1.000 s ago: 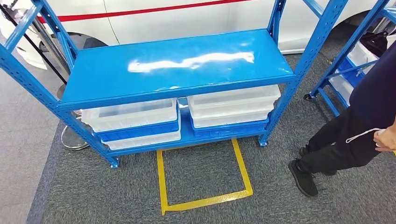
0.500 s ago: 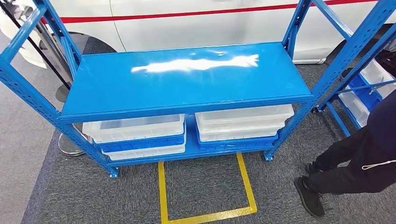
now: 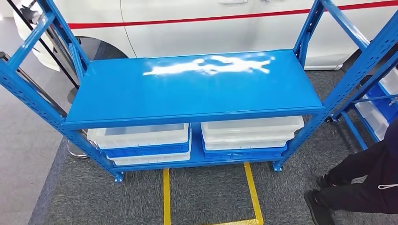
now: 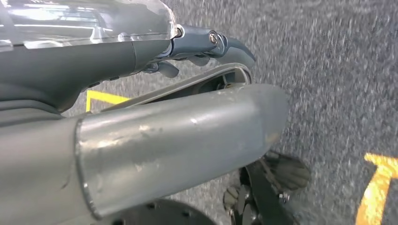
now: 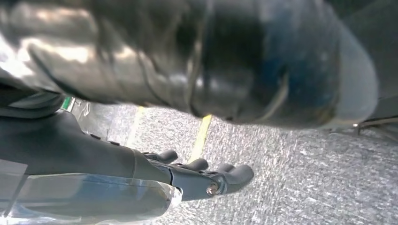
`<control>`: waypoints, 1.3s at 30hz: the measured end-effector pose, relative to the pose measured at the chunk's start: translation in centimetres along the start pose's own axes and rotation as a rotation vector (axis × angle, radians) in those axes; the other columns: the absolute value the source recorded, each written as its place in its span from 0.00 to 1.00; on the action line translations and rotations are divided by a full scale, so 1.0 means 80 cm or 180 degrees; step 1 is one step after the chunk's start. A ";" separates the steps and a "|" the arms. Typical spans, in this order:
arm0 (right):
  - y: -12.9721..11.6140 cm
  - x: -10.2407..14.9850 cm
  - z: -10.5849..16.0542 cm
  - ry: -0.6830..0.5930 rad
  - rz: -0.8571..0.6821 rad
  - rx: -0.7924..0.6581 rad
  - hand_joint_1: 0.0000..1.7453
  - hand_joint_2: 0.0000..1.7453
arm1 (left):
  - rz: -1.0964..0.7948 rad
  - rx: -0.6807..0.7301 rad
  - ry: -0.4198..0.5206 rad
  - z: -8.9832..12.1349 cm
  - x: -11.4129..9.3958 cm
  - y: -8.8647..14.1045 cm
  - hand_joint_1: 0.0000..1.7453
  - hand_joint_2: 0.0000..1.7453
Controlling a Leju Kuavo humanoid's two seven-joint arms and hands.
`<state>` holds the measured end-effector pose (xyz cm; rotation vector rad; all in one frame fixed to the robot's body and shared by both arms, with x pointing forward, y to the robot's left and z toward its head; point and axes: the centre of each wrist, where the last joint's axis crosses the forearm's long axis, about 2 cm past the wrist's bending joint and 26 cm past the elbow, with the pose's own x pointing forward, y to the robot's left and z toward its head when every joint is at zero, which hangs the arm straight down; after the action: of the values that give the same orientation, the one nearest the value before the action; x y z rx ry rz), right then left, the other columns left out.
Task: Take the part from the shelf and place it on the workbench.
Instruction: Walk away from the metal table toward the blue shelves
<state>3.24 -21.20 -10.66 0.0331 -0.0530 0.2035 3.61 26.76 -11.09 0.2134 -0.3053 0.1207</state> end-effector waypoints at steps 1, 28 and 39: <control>0.000 0.000 0.000 0.0002 0.0000 0.0001 0.00 0.00 | 0.0000 0.0000 0.0000 0.000 0.000 0.000 0.00 0.00; 0.001 0.000 0.000 0.0000 -0.0013 0.0003 0.00 0.00 | -0.0006 -0.0007 0.0006 0.000 0.000 -0.002 0.00 0.00; 0.004 0.001 0.000 0.0001 -0.0014 0.0018 0.00 0.00 | -0.0005 0.0006 0.0014 0.000 -0.001 0.001 0.00 0.00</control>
<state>3.21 -20.85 -10.61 0.0388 -0.0522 0.1994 3.51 26.81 -11.10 0.2153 -0.3007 0.1198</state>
